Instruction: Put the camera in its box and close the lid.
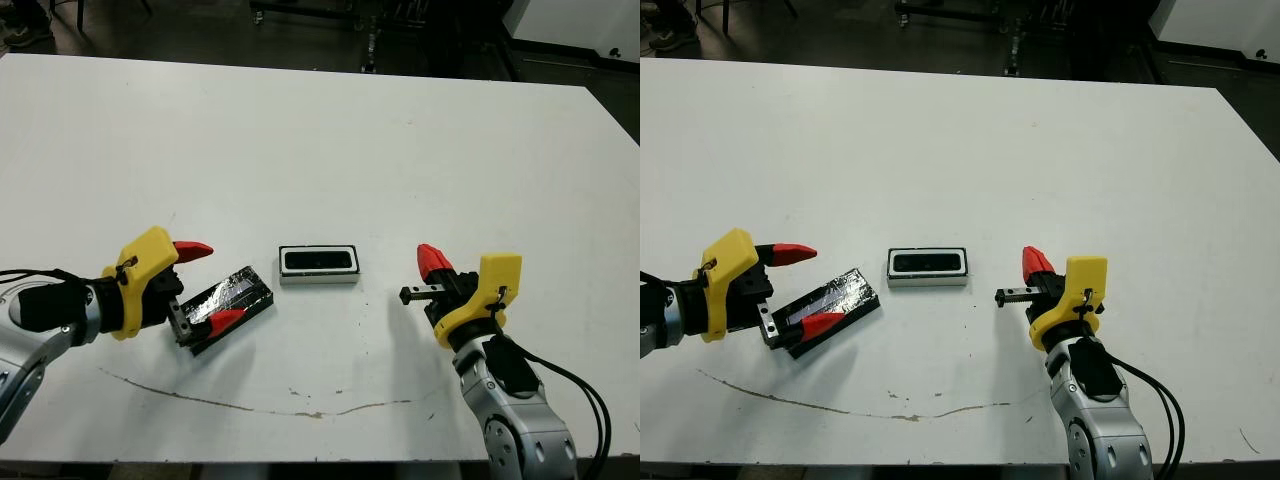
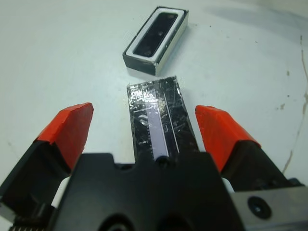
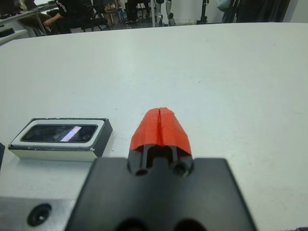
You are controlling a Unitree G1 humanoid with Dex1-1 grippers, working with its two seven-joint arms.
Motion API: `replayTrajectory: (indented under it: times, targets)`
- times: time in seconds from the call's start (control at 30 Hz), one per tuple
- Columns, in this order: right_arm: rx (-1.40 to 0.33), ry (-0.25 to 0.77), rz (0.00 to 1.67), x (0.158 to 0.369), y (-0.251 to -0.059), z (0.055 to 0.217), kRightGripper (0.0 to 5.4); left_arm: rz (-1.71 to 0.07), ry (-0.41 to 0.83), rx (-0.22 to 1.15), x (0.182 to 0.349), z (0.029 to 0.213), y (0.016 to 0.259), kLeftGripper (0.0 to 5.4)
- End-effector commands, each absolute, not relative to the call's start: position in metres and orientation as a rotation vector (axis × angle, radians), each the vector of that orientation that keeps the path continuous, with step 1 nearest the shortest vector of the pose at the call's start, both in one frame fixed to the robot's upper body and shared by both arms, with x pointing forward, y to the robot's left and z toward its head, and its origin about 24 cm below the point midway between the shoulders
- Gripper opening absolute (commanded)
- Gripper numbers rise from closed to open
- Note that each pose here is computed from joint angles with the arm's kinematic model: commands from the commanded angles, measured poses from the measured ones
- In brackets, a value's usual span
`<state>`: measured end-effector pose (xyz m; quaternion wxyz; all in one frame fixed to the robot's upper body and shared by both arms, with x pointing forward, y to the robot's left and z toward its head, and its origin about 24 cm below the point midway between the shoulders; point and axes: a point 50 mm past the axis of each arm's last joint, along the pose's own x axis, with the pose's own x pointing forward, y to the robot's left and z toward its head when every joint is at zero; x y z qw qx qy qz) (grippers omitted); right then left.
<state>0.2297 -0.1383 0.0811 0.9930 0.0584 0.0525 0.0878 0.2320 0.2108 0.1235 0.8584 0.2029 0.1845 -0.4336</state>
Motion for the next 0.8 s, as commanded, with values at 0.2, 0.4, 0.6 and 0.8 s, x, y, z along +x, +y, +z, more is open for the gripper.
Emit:
replayTrajectory:
  times: [0.2,0.4,0.6,0.8]
  targets:
    - [0.104,0.124,0.165,0.228,-0.141,0.076,0.02,-0.900,0.422,0.428,0.231,0.116,0.213,5.40]
    - [0.108,0.125,0.167,0.227,-0.140,0.077,0.02,-0.898,0.459,0.389,0.227,0.109,0.212,5.40]
    - [0.107,0.127,0.162,0.227,-0.141,0.076,0.02,-0.926,0.467,0.379,0.224,0.103,0.211,5.40]
    - [0.106,0.131,0.157,0.228,-0.141,0.075,0.02,-0.938,0.474,0.389,0.224,0.102,0.210,5.40]
